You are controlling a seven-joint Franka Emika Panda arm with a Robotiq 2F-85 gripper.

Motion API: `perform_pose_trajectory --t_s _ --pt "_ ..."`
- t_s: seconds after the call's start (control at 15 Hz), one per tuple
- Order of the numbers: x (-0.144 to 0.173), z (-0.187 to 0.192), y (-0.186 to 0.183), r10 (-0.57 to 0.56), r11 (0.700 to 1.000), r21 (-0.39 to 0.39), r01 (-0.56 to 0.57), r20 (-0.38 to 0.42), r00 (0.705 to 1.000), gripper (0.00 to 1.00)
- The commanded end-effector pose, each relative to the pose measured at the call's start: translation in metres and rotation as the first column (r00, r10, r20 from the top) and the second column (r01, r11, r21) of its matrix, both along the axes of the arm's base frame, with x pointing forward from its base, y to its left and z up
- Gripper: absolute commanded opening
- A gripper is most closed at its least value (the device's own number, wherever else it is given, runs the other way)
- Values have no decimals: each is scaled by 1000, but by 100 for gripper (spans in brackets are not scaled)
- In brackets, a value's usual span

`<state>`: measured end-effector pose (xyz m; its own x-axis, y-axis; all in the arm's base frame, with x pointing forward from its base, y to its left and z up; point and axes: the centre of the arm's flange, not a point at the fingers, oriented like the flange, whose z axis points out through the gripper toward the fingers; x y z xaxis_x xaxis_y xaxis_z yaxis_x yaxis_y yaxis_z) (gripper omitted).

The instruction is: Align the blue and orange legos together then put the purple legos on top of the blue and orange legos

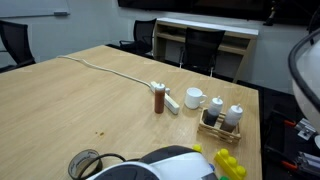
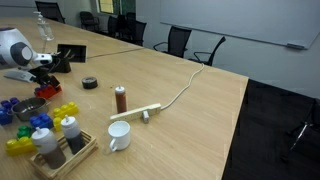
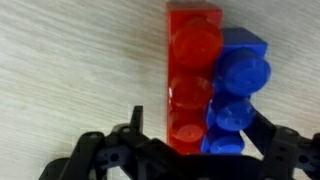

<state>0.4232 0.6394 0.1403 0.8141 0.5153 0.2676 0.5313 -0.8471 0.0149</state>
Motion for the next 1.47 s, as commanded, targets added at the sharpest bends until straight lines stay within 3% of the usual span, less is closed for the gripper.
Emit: perform_pose_trajectory --t_s 0.0,0.4,1.4 --pt "3 21 1 16 1000 2 -16 7 1000 100" --pt "-10 15 1 18 1000 8 -18 -41 999 100" --pt "-14 10 -11 12 999 -32 -13 -34 999 100"
